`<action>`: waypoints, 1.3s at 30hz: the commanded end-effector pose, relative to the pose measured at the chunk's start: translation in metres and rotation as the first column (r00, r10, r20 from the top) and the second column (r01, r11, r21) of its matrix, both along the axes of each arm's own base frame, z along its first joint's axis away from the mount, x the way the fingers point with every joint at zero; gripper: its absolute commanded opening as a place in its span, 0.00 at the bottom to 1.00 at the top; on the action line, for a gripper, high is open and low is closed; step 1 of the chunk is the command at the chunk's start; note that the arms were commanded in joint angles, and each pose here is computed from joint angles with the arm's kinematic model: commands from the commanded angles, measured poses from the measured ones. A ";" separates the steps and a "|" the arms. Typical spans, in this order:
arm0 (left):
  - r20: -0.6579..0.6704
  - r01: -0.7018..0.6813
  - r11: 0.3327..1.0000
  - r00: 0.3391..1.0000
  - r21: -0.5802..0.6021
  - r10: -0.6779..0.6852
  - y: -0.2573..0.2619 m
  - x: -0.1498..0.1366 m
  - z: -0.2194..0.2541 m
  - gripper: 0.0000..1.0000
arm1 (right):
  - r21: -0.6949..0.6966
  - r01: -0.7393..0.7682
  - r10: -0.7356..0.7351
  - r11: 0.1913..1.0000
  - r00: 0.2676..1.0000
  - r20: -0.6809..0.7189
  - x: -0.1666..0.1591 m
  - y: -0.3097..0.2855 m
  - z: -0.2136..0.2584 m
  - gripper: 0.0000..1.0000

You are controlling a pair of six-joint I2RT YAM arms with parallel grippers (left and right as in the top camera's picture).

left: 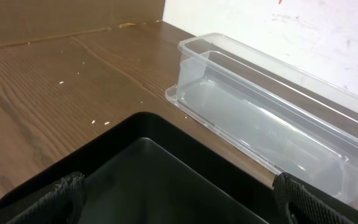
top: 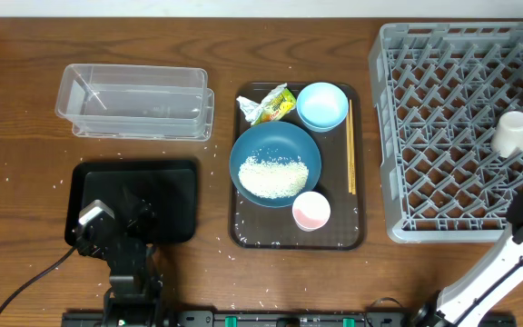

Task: Sort waste into correct bins and load items into the dishwasher rack
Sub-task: 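Lower the paper cup into the rack's right side and release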

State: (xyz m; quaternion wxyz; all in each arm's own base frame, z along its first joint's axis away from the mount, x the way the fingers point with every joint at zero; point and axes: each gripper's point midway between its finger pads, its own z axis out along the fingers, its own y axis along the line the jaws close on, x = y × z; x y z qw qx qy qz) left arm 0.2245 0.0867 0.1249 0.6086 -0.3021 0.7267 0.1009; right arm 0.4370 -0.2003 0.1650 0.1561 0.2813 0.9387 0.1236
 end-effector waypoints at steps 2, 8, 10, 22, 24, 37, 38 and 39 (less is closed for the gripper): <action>-0.050 -0.018 1.000 0.999 0.008 0.018 0.003 -0.004 -0.015 0.98 | -0.067 0.117 -0.124 0.991 0.986 -0.109 -0.013 -0.020 -0.032 0.01; -0.050 -0.017 1.000 0.999 0.008 0.018 0.003 -0.004 -0.015 0.98 | -0.095 0.167 -0.182 0.981 0.967 -0.177 -0.031 -0.034 -0.055 0.01; -0.050 -0.017 1.000 0.999 0.008 0.018 0.003 -0.004 -0.015 0.98 | -0.092 0.173 -0.188 0.980 0.963 -0.191 -0.035 -0.036 -0.061 0.01; -0.050 -0.018 1.000 0.999 0.008 0.018 0.003 -0.004 -0.015 0.98 | -0.176 0.288 -0.327 0.941 0.906 -0.267 -0.067 -0.061 -0.050 0.01; -0.050 -0.018 1.000 0.999 0.008 0.018 0.003 -0.004 -0.015 0.98 | -0.216 0.300 -0.351 0.929 0.899 -0.264 -0.070 -0.066 -0.039 0.01; -0.050 -0.018 1.000 0.999 0.008 0.018 0.003 -0.004 -0.015 0.98 | 0.152 -0.253 0.221 0.956 0.955 0.199 -0.003 0.086 0.061 0.10; -0.050 -0.017 1.000 0.999 0.008 0.018 0.003 -0.004 -0.015 0.98 | 0.145 -0.287 0.255 0.947 0.945 0.204 0.000 0.100 0.063 0.12; -0.050 -0.018 1.000 0.999 0.008 0.018 0.003 -0.004 -0.015 0.98 | 0.131 -0.324 0.295 0.937 0.934 0.201 0.004 0.116 0.063 0.15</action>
